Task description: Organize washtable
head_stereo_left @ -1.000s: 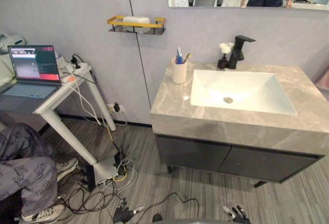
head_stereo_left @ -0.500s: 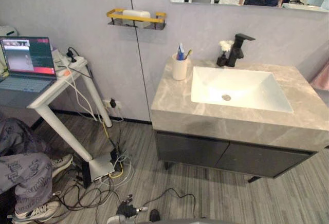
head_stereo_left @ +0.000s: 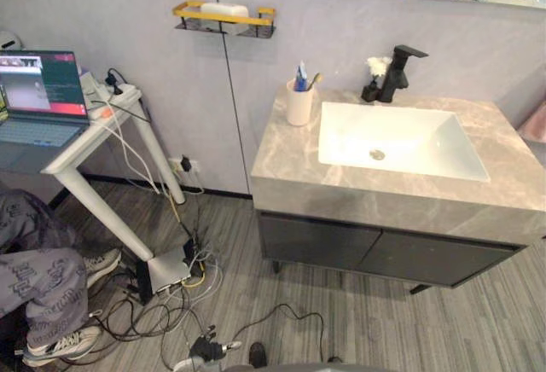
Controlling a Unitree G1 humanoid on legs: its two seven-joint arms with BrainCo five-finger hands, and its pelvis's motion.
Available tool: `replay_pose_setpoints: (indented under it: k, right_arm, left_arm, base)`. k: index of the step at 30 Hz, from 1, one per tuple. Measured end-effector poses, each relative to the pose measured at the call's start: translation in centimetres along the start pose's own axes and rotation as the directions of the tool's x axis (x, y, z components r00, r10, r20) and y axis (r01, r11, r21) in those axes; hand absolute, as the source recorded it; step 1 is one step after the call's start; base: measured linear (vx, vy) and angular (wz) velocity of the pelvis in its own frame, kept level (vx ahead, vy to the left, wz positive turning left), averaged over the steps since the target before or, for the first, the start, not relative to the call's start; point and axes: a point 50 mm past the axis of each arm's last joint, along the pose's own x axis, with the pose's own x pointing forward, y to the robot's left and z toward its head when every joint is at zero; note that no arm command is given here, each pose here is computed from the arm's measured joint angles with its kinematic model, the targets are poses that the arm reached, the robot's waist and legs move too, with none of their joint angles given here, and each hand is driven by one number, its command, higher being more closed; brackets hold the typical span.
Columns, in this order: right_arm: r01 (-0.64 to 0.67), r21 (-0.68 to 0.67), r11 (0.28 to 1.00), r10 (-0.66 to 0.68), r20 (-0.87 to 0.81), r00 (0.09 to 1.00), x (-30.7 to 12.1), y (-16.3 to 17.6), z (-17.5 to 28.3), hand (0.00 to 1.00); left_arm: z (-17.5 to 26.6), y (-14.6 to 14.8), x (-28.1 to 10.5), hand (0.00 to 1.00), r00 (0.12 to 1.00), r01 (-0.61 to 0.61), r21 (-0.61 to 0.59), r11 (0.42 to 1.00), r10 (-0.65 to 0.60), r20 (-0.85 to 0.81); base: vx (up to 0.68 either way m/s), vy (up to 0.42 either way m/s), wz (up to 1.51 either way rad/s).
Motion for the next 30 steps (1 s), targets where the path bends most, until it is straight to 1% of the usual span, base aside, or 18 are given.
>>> replay_pose_setpoints:
  k: [8,12,14,16,19,24,27,30]
  right_arm:
    - [-0.011,0.002,1.000,0.011,0.009,1.000,0.2,0.5,0.4,0.00]
    - [-0.019,0.018,1.000,0.018,0.013,1.000,0.2,0.9,0.4,0.00]
    - [-0.039,0.052,0.998,0.037,0.042,0.998,0.4,1.8,1.3,0.00]
    - [-0.041,0.058,0.997,0.038,0.054,0.998,0.4,1.7,1.5,0.00]
    - [-0.054,0.045,0.998,0.052,0.043,0.998,0.4,2.2,1.1,0.00]
    - [-0.062,0.040,0.997,0.060,0.028,0.998,0.3,2.5,0.6,0.00]
    - [-0.051,0.024,0.998,0.050,0.058,0.997,0.5,1.9,1.8,0.00]
    - [-0.050,0.014,0.999,0.049,0.072,0.996,0.6,1.9,2.4,0.00]
  left_arm:
    - [0.3,0.2,0.0,0.00,1.000,-0.007,-0.022,1.000,0.007,0.013]
    - [0.6,0.7,0.0,0.00,0.999,-0.018,-0.027,0.999,0.018,0.029]
    - [0.7,0.2,0.1,0.00,1.000,-0.008,-0.028,1.000,0.009,0.025]
    - [1.0,0.1,0.2,0.00,1.000,-0.005,-0.021,1.000,0.006,0.029]
    - [1.5,0.2,0.4,0.00,0.999,-0.005,0.013,1.000,0.004,0.038]
    - [1.4,0.5,0.3,0.00,0.999,-0.019,-0.001,1.000,0.019,0.035]
    - [0.9,-0.4,0.3,0.00,1.000,-0.021,-0.030,0.999,0.022,0.021]
    - [0.8,-0.6,0.3,0.00,1.000,-0.020,-0.035,0.999,0.020,0.016]
  base:
    - [0.07,0.015,0.08]
    - [0.15,0.041,0.63]
    - [0.19,0.007,0.73]
    - [0.19,-0.033,0.99]
    - [0.20,-0.114,1.08]
    - [0.24,-0.178,0.98]
    - [0.21,-0.228,0.59]
    - [0.16,-0.187,0.53]
